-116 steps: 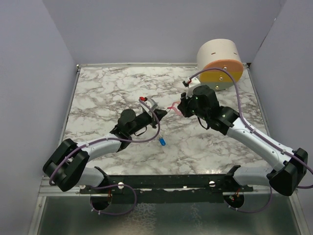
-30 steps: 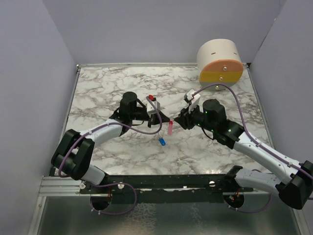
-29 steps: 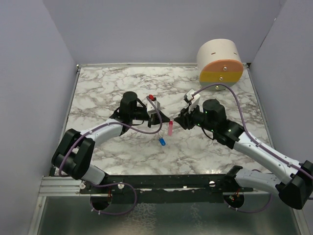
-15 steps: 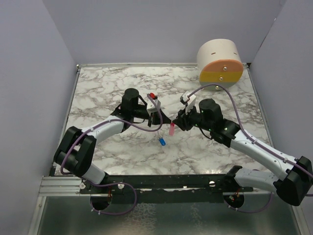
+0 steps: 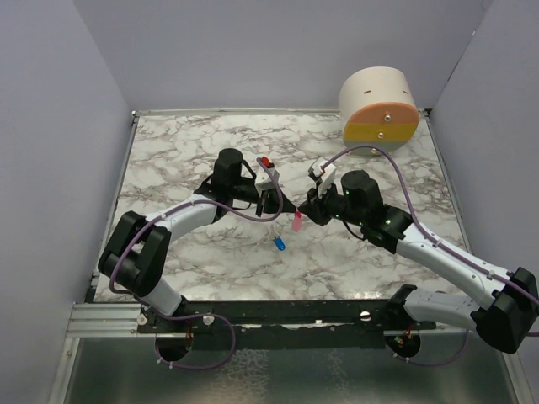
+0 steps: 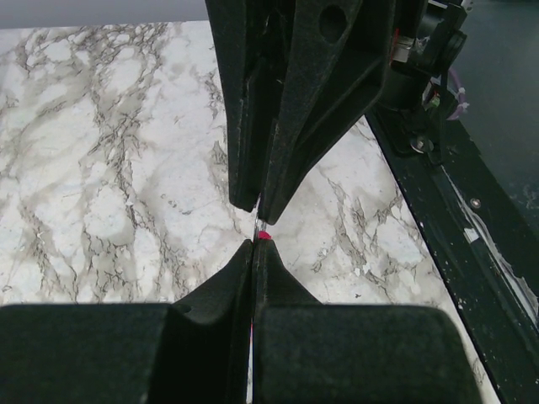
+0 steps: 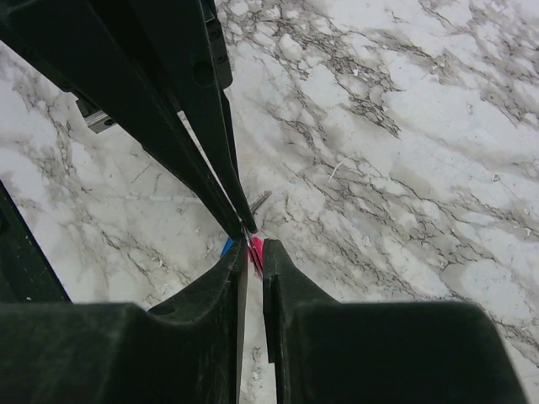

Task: Put the keys on the keyring

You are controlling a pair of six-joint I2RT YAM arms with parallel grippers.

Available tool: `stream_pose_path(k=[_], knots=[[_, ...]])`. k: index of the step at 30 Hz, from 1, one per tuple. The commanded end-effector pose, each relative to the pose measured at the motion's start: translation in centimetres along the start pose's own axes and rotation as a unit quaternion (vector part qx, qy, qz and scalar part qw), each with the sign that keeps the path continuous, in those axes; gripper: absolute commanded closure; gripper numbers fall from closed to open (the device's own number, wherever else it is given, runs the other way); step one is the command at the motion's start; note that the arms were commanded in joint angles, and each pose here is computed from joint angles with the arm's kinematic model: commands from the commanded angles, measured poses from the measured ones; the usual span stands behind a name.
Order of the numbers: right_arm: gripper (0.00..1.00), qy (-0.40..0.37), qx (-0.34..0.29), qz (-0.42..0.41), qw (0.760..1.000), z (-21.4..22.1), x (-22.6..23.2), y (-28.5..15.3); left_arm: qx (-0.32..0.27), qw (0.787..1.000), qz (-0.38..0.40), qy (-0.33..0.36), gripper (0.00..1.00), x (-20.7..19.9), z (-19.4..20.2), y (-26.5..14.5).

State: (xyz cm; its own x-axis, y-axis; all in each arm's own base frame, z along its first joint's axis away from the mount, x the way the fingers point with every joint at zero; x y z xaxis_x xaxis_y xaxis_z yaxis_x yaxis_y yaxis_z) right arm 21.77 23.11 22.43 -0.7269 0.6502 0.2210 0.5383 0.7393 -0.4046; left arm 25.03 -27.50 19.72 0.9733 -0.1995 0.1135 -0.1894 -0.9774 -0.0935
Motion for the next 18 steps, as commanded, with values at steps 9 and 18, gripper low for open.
stream_pose_path(k=[9,18], knots=[[0.99,-0.002,0.003,-0.004,1.000,0.1,0.2,0.3,0.006,1.000,-0.021,-0.013,0.74,1.3,-0.8,-0.2],[0.99,0.028,-0.008,0.048,0.998,-0.5,-0.7,0.1,0.042,0.989,-0.142,-0.002,0.24,3.1,-1.1,-1.8]])
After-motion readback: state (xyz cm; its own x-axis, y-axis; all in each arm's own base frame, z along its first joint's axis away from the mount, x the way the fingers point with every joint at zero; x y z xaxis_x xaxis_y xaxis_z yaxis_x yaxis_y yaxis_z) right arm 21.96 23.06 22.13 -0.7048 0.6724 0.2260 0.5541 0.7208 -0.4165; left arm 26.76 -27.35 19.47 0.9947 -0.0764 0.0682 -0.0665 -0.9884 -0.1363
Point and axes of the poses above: each gripper's point midway between its finger pads, its own y axis out along the fingers, its own x axis along the line the jaws close on, z = x × y, the point moved 5 cm from there along -y, back along the fingers, and after that the axes turned 9 degrees about y, right-handed, at the moved point
